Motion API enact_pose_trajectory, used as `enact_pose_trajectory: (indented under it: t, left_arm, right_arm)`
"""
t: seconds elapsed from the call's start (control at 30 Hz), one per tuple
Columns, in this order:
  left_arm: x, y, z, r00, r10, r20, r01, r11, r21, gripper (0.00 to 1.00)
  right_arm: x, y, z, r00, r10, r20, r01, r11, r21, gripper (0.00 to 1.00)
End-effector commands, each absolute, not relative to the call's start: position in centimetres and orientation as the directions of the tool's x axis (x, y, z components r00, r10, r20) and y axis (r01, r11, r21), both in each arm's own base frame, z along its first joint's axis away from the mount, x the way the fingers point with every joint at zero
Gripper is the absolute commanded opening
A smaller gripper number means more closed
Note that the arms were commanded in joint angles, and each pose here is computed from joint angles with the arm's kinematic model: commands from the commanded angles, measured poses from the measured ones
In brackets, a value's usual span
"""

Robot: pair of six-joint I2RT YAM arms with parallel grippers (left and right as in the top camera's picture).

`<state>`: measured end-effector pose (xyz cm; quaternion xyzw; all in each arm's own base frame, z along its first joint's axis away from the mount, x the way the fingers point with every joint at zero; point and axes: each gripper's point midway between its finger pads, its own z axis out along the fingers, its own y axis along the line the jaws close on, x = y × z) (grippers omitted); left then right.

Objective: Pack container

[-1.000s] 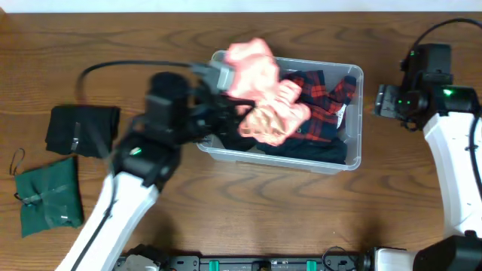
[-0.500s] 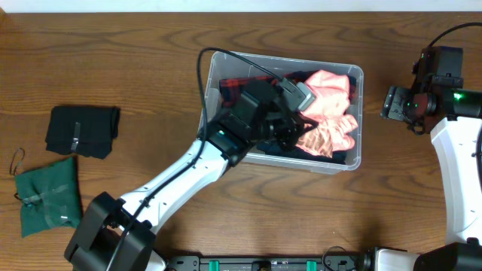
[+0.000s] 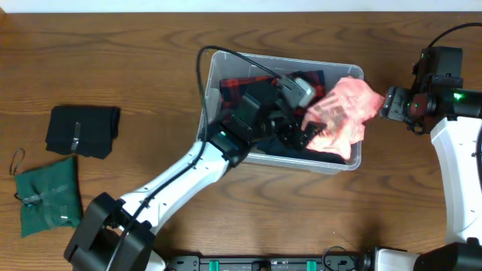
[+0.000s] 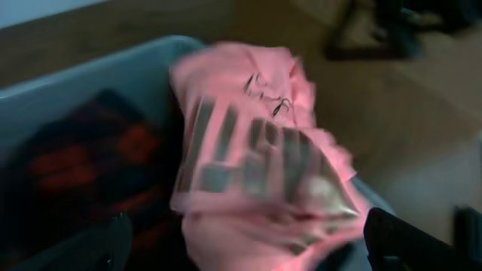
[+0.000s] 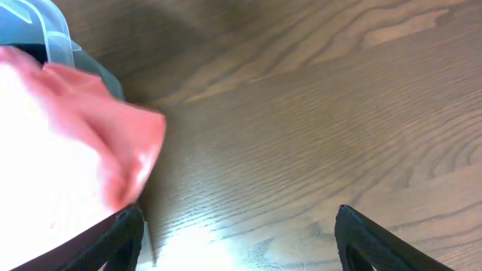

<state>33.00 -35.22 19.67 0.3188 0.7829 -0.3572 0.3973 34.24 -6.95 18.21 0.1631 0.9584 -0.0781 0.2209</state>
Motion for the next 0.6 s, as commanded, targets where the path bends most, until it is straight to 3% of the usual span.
enact_pose_trajectory:
  t: [0.0,0.2,0.33,0.47,0.57]
  left_arm:
    - [36.0,-33.2,23.2,-0.498,0.084,-0.863,0.703,0.621,-0.346,0.98]
    - [36.0,-32.6,24.9,-0.494,0.046,-0.868,0.694,0.622,-0.362,0.98]
    - [37.0,-30.1,23.9,-0.529,0.046,-0.848,0.612,0.713,-0.343,0.98]
    - [38.5,-24.1,22.3,-0.605,0.002,-0.796,0.404,0.862,-0.306,0.98]
    - [38.7,-19.4,22.2,-0.636,-0.035,-0.771,0.283,0.919,-0.276,0.98]
  right_arm:
    - [34.0,-7.4,18.8,-0.834,0.299,-0.463,0.374,0.924,-0.076,0.79]
    - [34.4,-6.9,18.8,-0.836,0.281,-0.471,0.345,0.937,-0.054,0.78]
    - [36.3,0.4,19.8,-0.856,0.027,-0.517,-0.078,0.980,0.181,0.55]
    - [36.5,1.5,19.8,-0.850,-0.021,-0.526,-0.123,0.979,0.160,0.30]
    - [36.5,2.8,19.6,-0.852,-0.054,-0.521,-0.159,0.975,0.158,0.26]
